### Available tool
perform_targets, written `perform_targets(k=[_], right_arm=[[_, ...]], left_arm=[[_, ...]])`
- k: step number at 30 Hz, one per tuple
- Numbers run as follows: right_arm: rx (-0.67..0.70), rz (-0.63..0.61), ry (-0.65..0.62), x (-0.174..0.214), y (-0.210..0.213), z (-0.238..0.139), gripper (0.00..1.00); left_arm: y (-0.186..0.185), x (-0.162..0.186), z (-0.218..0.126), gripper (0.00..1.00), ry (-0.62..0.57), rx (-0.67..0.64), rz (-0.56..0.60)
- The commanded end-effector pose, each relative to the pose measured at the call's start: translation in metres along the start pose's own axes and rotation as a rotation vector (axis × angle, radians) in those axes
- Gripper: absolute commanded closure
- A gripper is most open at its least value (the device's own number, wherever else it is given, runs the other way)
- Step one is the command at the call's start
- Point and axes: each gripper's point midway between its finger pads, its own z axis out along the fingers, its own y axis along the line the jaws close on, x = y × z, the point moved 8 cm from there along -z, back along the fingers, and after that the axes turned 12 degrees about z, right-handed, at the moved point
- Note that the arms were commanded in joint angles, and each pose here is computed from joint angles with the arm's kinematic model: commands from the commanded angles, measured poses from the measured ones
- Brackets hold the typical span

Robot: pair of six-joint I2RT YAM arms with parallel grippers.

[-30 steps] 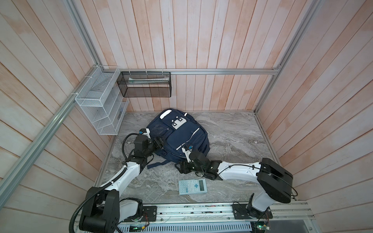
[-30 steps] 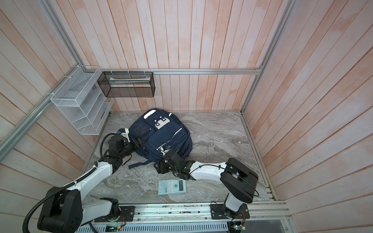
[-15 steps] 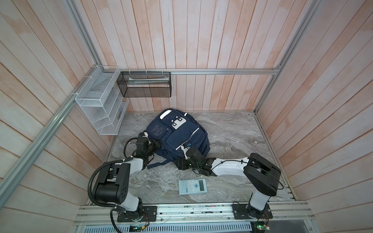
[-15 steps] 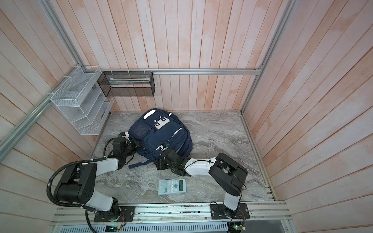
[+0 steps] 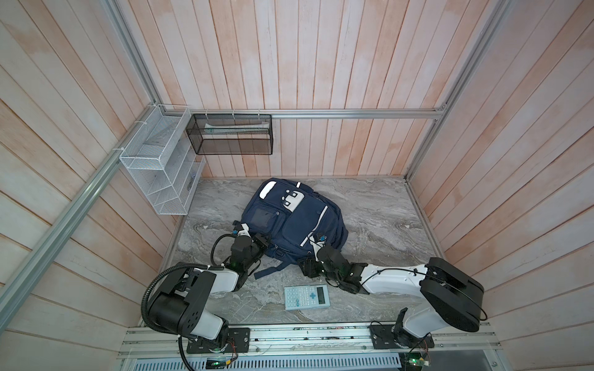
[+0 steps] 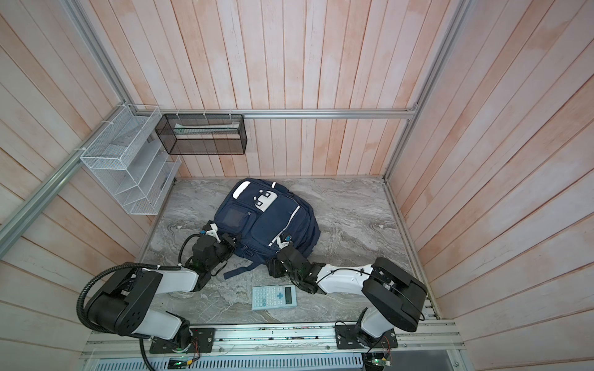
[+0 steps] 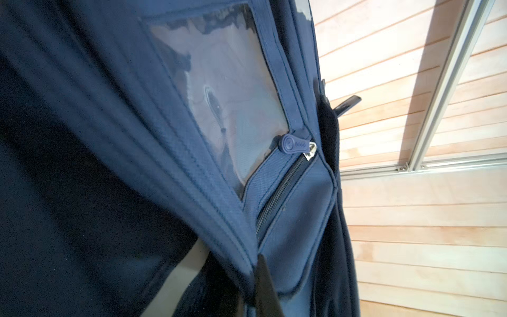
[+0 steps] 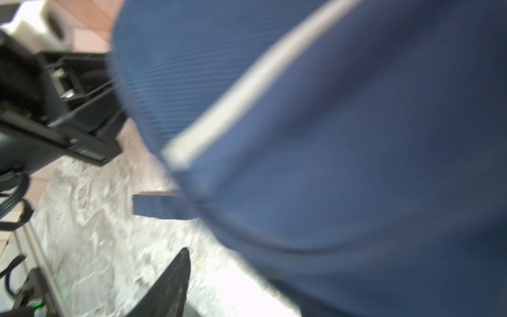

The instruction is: Pack the student bag

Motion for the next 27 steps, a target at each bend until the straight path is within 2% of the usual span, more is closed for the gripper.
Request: perform_targets(k=[1, 6, 14, 17, 20, 24, 27], right_arm=[[0.003, 0.005, -0.1, -0.009, 0.004, -0.006, 0.4], [-0.042, 0.012, -0.106, -0.006, 0.01, 0.002, 0.38], [0.027, -0.032, -0.214, -0.037, 0.023, 0.039, 0.38], [0.011, -0.039, -0.211, -0.052, 0.021, 0.05, 0.45], [0.008, -0.041, -0.298, -0.066, 0.025, 0.051, 0.45], [-0.013, -0.061, -0.32, -0.086, 0.036, 0.056, 0.48], [-0.012, -0.06, -0.329, -0.091, 0.038, 0.059, 0.6]], left_arm=[[-0.036, 0.014, -0.004, 1.0, -0.009, 0.123, -0.038], [-0.05, 0.032, -0.001, 1.0, -0.012, 0.12, -0.076], [-0.061, 0.049, 0.007, 1.0, -0.007, 0.114, -0.118], [-0.063, 0.052, 0.007, 1.0, -0.011, 0.091, -0.107], [-0.064, 0.059, 0.007, 1.0, 0.012, 0.088, -0.113], [-0.064, 0.069, 0.007, 1.0, 0.037, 0.084, -0.132], [-0.063, 0.069, 0.006, 1.0, 0.036, 0.09, -0.139]])
